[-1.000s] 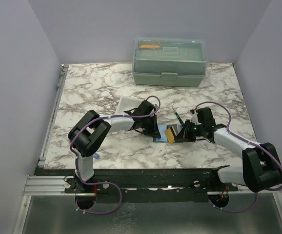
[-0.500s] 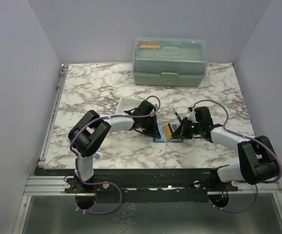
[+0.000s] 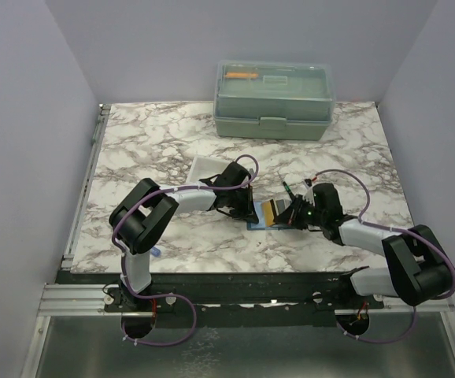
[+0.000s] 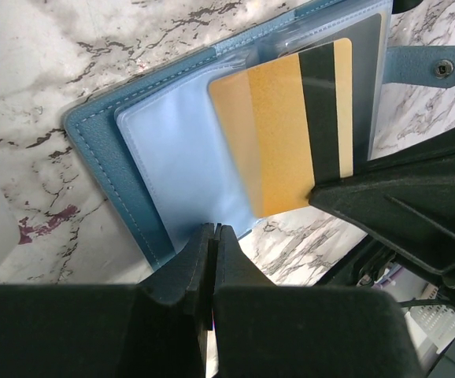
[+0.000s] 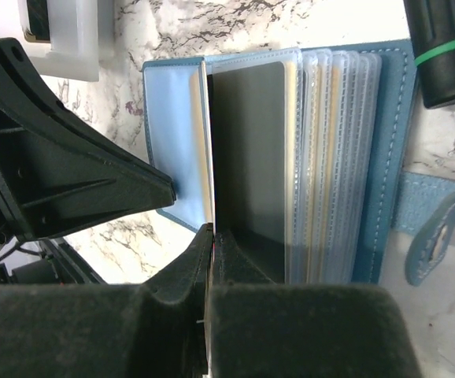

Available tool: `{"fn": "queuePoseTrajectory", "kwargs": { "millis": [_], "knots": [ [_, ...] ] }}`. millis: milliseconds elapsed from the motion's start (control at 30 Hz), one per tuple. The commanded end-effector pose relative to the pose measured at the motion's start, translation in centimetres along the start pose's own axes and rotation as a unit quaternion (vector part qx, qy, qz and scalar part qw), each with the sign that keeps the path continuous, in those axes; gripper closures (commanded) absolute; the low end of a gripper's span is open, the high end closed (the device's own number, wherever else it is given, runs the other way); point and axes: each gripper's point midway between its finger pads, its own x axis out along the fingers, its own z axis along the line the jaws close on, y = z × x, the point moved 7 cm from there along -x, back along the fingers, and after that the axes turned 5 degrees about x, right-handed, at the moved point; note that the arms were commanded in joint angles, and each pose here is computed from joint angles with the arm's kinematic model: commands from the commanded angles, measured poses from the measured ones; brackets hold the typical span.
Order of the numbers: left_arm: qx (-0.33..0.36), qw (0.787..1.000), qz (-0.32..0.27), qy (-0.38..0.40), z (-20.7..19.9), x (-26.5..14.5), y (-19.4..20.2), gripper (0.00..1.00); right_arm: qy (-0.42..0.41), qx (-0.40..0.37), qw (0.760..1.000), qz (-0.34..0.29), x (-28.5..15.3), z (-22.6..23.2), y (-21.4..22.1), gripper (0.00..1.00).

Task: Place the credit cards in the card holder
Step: Insert the credit card into the card holder.

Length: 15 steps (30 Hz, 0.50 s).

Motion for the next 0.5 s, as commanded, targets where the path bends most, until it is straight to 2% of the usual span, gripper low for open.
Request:
{"fn": "queuePoseTrajectory", "kwargs": {
  "millis": [0,100,333,467],
  "knots": [
    [0.006,0.999,0.007,-0.033,0.7,-0.4,0.8,1.00,0.015,0.010,0.999,-0.035,0.4,0.2,0.5,0.98],
    [0.010,1.000,0.001,-0.024,0.1,-0.7,0.4,1.00,0.040,0.013,0.999,-0.031,0.2,0.0,1.0,0.90],
    [0.034,0.999,-0.017,-0.031,-0.4,-2.6,0.2,0.93,0.134,0.008,0.991,0.005,-1.7,-0.7,1.3,0.58],
    [0.033,0.998,-0.011,-0.052,0.6,-2.4,0.8,0.91,0.135,0.010,0.991,0.013,-2.3,0.1,1.1,0.50]
  ]
}}
